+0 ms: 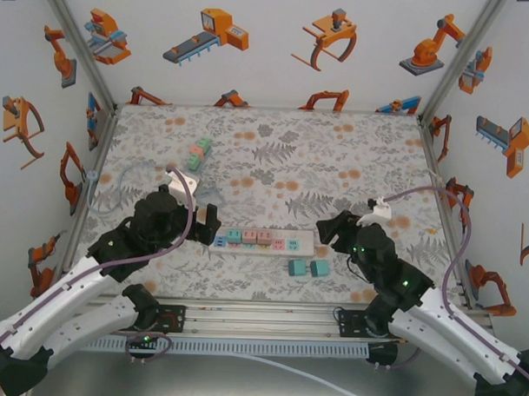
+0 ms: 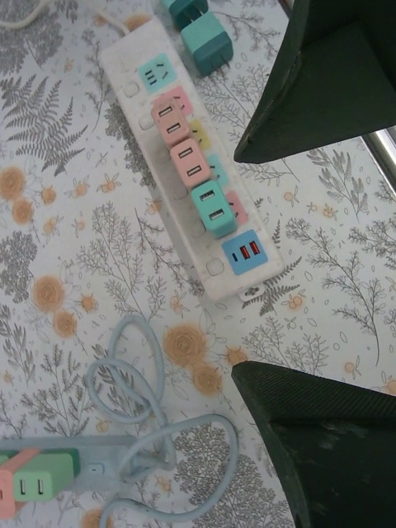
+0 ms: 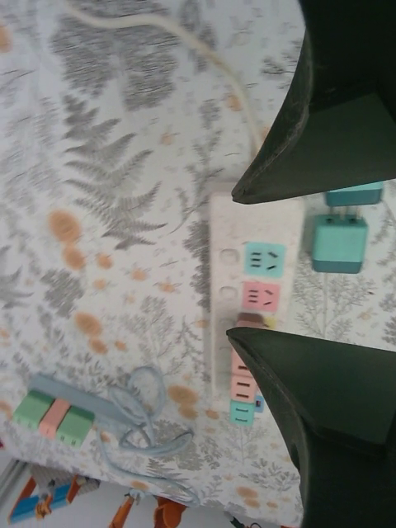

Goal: Pull the plug off the socket

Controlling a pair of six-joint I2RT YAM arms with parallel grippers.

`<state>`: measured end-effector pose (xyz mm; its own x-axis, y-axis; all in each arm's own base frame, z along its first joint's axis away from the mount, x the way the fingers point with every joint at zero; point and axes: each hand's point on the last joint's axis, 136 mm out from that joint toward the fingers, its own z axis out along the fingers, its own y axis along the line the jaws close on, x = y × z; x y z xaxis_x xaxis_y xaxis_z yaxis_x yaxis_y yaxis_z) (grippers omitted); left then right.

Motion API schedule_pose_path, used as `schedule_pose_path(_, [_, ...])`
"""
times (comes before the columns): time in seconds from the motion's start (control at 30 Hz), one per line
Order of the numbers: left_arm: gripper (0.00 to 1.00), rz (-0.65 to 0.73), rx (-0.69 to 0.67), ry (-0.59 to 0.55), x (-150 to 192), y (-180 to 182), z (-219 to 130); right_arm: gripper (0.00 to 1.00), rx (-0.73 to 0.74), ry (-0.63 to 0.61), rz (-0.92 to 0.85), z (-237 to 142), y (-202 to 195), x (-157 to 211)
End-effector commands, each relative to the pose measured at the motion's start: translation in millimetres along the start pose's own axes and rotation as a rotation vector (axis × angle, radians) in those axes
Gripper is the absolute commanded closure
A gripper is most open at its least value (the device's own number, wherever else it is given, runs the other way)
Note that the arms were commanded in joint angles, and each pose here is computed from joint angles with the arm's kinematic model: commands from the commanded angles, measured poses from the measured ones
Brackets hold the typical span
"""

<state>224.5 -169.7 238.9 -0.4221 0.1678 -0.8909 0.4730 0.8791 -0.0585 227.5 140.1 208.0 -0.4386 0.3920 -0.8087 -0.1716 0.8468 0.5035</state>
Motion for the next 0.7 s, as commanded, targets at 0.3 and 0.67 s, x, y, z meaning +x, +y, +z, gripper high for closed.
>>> schedule_pose_path(0.3, [0.03, -0.103, -0.149, 0.056, 19.5, 29.6, 17.4, 0.35, -0.321, -0.021, -1.019, 27.2, 100.4, -19.7])
schedule_pose_path(0.67, [0.03, -0.314, -0.237, 0.217, 52.8, 55.0, 50.3, 0.24, -0.872, 0.355, -1.183, 29.0, 143.0, 79.9])
